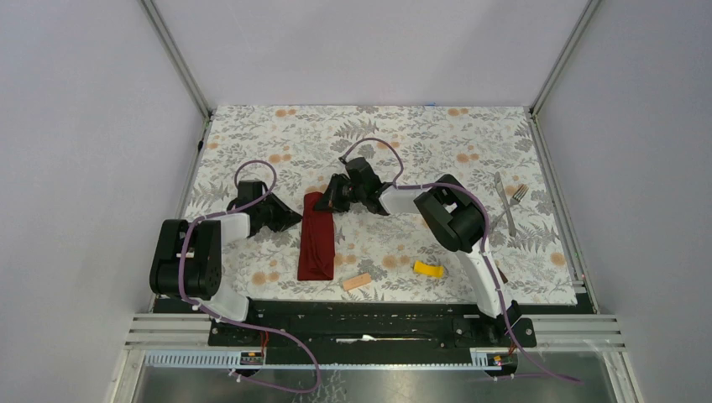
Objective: Fold the napkin into a case and place the utensils inside
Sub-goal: Stuff the top corner of the smaller-rectangle-folded napkin at the center of the board, then pick up the smaller rectangle-folded napkin from the center of the board.
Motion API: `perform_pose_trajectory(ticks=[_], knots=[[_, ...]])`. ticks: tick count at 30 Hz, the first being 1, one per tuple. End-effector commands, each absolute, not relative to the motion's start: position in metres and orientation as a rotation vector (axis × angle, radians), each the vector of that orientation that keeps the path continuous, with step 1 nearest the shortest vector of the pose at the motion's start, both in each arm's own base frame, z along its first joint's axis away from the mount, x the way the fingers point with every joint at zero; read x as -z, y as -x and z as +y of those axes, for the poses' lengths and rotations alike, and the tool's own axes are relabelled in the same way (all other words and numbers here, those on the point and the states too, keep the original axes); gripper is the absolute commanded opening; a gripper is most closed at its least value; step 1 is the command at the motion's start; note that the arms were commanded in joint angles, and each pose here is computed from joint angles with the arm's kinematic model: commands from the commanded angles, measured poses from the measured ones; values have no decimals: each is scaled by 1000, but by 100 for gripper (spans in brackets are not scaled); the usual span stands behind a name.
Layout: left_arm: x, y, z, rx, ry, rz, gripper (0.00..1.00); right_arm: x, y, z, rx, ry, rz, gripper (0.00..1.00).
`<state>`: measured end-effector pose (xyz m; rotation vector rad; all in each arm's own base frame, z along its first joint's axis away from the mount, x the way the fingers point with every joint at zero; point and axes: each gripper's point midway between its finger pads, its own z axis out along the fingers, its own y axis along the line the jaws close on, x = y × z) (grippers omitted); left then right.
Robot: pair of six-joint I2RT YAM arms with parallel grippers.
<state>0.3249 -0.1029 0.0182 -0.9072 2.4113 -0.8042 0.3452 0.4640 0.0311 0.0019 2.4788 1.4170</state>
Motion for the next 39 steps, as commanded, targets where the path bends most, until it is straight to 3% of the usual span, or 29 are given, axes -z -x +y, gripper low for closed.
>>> perform_pose_trajectory(ticks=[1, 11, 17, 27, 30, 33, 39], knots=[[5, -294, -109, 801, 949, 2505, 20, -51, -359, 473, -1460, -69, 2400, 9], [10, -286, -144, 849, 866, 2531, 18, -26, -388, 501, -1500, -164, 2405, 7], [9, -282, -137, 826, 872, 2535, 19, -53, -384, 488, -1478, -84, 2409, 9], [4, -260, -118, 839, 908, 2511, 24, -91, -335, 447, -1422, 226, 2441, 37], [3, -256, -115, 820, 900, 2508, 24, -96, -324, 435, -1377, 325, 2435, 51], [-4, -256, -113, 809, 883, 2494, 24, -93, -310, 426, -1235, 483, 2437, 67], [-36, -264, -93, 653, 874, 2445, 33, -68, -279, 415, -744, 760, 2465, 80]])
